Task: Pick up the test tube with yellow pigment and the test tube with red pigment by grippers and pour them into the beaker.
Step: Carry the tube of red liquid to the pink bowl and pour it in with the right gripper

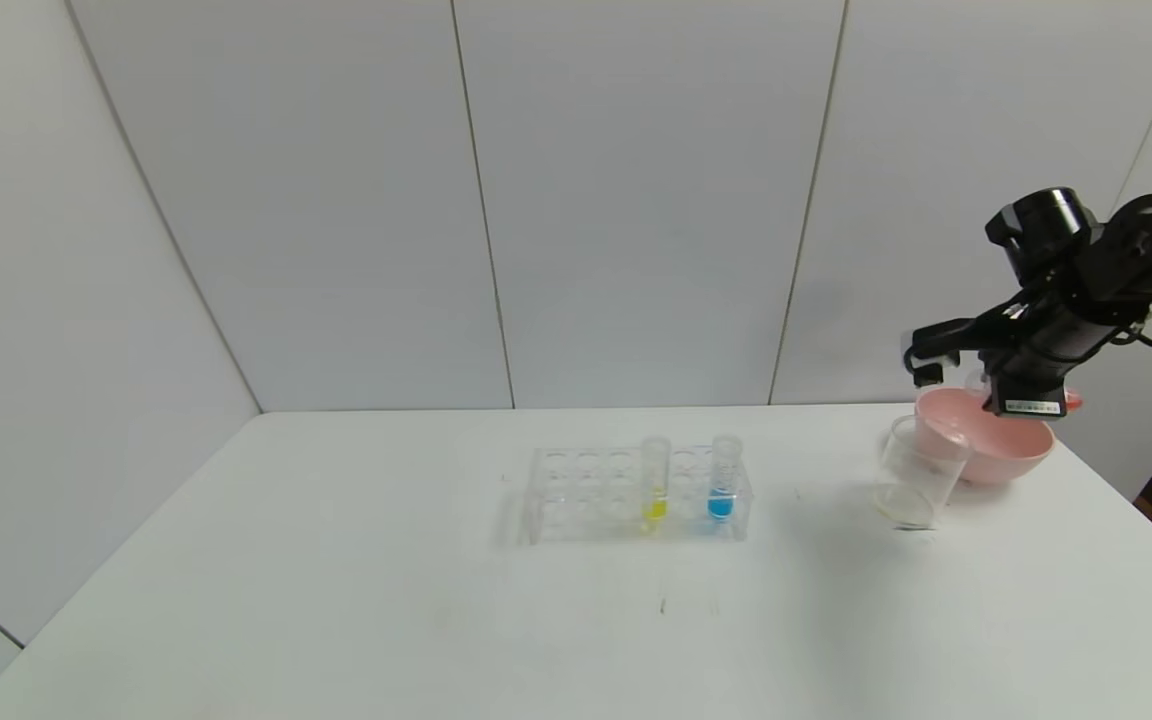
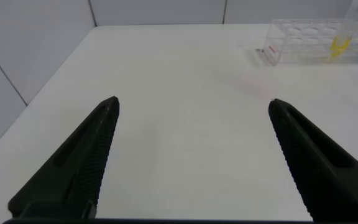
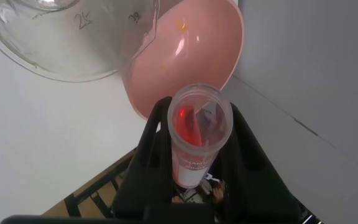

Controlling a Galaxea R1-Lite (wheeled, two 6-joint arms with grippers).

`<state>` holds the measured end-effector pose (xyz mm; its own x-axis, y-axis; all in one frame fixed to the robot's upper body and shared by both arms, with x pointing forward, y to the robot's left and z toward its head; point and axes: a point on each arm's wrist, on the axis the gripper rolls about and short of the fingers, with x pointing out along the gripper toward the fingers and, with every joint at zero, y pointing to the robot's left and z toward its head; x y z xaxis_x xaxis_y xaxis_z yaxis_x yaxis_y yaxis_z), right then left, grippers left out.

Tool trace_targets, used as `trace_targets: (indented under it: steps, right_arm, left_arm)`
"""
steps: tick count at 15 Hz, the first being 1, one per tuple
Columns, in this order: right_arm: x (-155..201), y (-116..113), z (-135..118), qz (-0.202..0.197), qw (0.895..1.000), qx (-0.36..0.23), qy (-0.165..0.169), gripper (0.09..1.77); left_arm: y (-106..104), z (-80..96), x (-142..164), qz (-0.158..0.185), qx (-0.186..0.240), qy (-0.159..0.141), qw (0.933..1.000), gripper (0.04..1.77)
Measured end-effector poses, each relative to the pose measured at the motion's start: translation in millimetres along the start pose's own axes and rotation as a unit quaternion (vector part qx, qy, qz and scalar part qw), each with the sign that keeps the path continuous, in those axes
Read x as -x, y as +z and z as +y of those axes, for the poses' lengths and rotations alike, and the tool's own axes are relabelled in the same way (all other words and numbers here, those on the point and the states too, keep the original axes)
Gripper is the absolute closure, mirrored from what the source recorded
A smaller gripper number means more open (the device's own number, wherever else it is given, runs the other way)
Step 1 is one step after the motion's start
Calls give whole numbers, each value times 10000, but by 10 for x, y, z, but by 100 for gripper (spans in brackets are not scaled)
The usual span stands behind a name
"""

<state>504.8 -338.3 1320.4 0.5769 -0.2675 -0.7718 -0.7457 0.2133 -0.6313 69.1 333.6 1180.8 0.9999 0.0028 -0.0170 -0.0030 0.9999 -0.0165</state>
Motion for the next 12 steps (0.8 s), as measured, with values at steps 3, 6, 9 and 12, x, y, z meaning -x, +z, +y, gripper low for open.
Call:
trace_targets:
  steps: [3, 6, 9, 12]
  right_arm:
    - [17, 52, 21, 73, 9999, 136, 7, 135]
    - [38, 95, 43, 375, 9990, 248, -28, 135]
    - [55, 151, 62, 527, 9980, 340, -64, 135]
    - [58, 208, 81, 725, 9964, 415, -117, 135]
  left_arm:
    - [0, 0, 0, 0, 0, 0, 10000, 9]
    - [0, 0, 0, -2, 0, 0, 10000, 9]
    - [0, 0, 0, -2, 0, -2, 10000, 9]
    - [0, 0, 0, 0, 0, 0, 10000, 9]
